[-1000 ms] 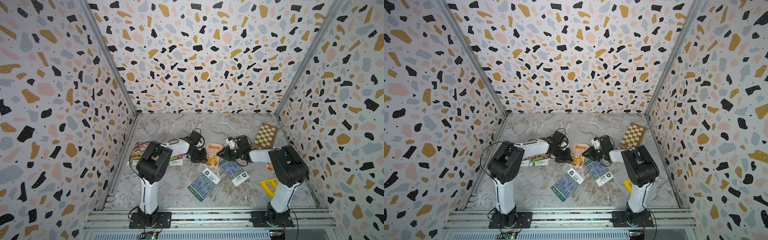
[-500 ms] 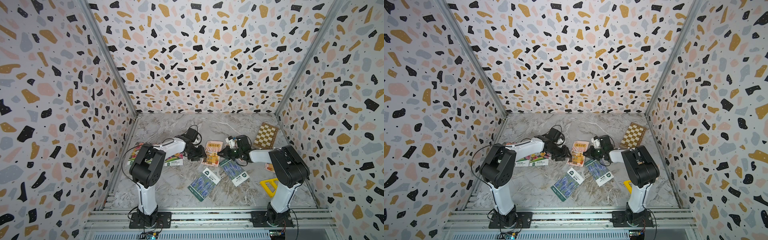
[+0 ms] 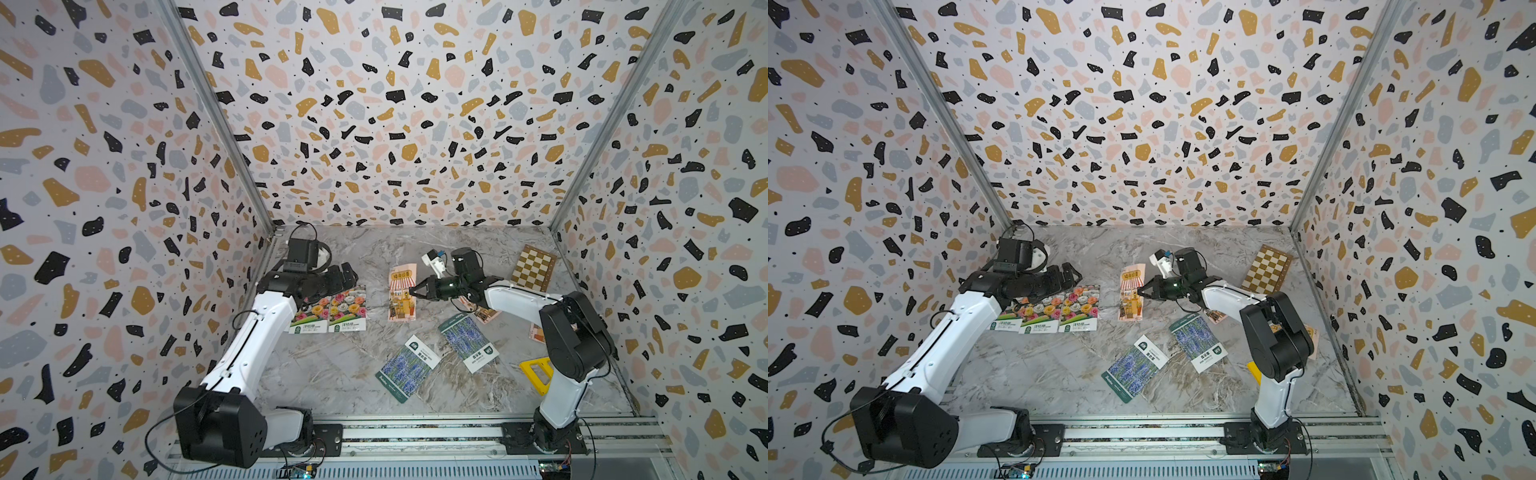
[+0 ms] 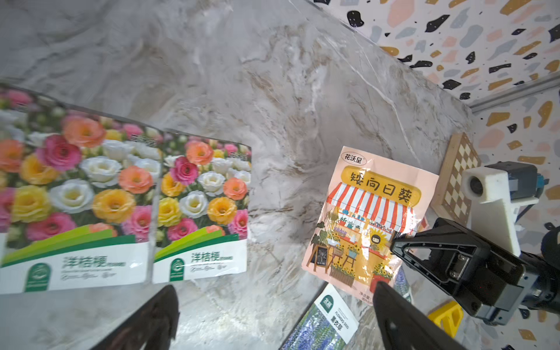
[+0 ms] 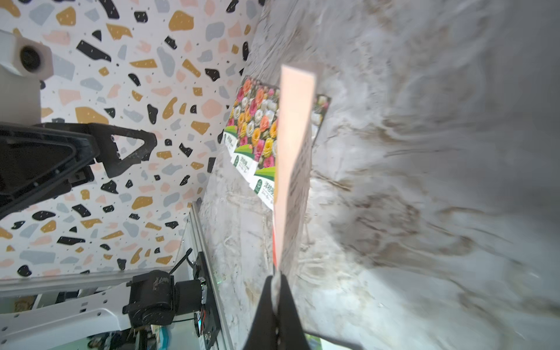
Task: Arrange the seed packets in a row
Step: Place the seed packet at the center of the board.
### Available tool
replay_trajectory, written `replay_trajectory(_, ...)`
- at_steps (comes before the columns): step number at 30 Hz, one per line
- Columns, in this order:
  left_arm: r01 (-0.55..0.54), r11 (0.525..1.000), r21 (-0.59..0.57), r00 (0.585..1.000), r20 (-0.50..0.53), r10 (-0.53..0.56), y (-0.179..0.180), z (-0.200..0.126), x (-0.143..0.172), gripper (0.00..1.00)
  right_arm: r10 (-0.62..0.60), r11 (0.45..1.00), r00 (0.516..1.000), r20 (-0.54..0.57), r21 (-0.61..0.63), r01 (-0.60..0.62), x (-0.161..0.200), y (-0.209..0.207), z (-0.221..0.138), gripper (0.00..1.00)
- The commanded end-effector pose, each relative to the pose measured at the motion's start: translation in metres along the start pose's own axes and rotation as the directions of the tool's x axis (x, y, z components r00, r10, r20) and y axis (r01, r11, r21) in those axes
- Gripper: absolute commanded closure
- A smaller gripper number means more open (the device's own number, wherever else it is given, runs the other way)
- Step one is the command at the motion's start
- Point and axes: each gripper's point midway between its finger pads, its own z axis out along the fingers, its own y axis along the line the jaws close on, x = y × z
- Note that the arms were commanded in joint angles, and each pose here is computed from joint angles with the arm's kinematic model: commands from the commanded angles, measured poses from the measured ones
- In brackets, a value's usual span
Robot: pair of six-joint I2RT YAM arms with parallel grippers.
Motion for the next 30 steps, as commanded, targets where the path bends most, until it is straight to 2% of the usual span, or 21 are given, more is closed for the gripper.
replay_trajectory(1,-0.060,0.992,-0.108,0.998,0.005,0.060,0.027,-0.009,0.010,0.01,0.001,0.999,0.995,-0.101,-0.048,-0.006,0.016,0.014,0.024,1.00)
replay_trajectory(7,-0.077,0.987,-0.138,0.996,0.023,0.081,0.037,-0.012,0.012,0.01,0.033,0.996,0.983,-0.182,-0.077,-0.048,0.022,0.021,0.061,1.00)
replay_trajectory(11,-0.098,0.985,-0.140,0.995,0.019,0.102,0.039,-0.009,0.013,0.01,0.097,0.991,0.977,-0.192,-0.071,-0.112,0.018,0.013,0.075,1.00)
replay_trajectory(16,-0.100,0.985,-0.143,0.995,0.009,0.103,0.042,-0.006,0.016,0.01,0.162,0.980,0.969,-0.185,-0.088,-0.180,0.011,0.008,0.080,1.00)
replay_trajectory(30,-0.095,0.986,-0.137,0.995,0.000,0.096,0.042,-0.004,0.017,0.01,0.227,0.961,0.958,-0.176,-0.122,-0.250,-0.003,-0.003,0.081,1.00)
